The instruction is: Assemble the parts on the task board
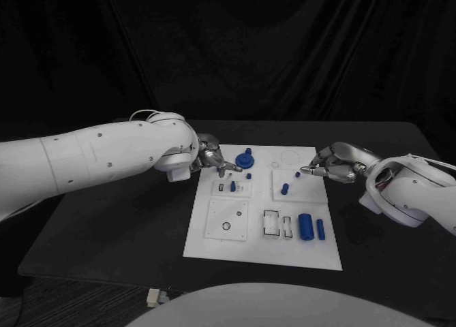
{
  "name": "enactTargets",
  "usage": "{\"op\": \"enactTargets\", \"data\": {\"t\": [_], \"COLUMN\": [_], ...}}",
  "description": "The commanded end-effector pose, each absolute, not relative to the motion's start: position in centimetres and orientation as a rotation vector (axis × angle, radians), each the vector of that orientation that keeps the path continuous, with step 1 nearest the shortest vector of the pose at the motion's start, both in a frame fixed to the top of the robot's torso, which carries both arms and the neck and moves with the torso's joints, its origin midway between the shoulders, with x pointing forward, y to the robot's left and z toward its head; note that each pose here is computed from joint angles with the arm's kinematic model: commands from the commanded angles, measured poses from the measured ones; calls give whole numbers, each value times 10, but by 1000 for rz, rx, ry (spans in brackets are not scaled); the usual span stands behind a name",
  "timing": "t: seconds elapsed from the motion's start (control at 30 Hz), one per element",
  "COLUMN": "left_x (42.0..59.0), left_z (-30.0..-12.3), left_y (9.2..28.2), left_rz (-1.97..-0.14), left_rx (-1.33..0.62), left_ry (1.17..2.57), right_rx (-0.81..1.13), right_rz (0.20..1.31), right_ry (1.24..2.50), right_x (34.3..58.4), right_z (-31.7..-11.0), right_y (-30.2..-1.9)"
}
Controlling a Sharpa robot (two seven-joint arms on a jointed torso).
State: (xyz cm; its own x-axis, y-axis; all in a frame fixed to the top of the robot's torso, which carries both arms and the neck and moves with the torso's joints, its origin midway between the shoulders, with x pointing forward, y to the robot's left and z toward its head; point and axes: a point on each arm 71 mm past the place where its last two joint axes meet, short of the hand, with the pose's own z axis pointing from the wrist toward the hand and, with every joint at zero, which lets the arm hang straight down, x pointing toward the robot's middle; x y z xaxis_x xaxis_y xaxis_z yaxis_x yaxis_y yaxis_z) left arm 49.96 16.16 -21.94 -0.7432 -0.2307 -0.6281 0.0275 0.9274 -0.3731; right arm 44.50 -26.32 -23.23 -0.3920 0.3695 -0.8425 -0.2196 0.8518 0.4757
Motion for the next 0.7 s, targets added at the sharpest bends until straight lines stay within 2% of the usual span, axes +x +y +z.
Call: {"op": "enactTargets", "data": {"t": [0.03, 0.17, 0.27, 0.37, 0.5, 0.7], "left_x": [493, 478, 465, 452, 436, 423], "left_z": [-201, -190, -181, -179, -194, -223], "left_y": [163, 168, 171, 172, 174, 170], "left_rz": [-438, -446, -497, -573, -559, -496], "left_rx": [-30, 34, 64, 52, 69, 79], "left_ry": [2130, 2014, 1862, 1700, 1597, 1618], "right_rx": [117, 118, 119, 119, 120, 124], "right_rz": [635, 640, 644, 646, 648, 647], "right_ry": [1859, 1852, 1846, 1841, 1838, 1836], "right_x": [443, 442, 441, 440, 440, 438], "right_z": [-232, -231, -230, -230, -230, -230], "right_y": [-264, -264, -264, -264, -264, -265]}}
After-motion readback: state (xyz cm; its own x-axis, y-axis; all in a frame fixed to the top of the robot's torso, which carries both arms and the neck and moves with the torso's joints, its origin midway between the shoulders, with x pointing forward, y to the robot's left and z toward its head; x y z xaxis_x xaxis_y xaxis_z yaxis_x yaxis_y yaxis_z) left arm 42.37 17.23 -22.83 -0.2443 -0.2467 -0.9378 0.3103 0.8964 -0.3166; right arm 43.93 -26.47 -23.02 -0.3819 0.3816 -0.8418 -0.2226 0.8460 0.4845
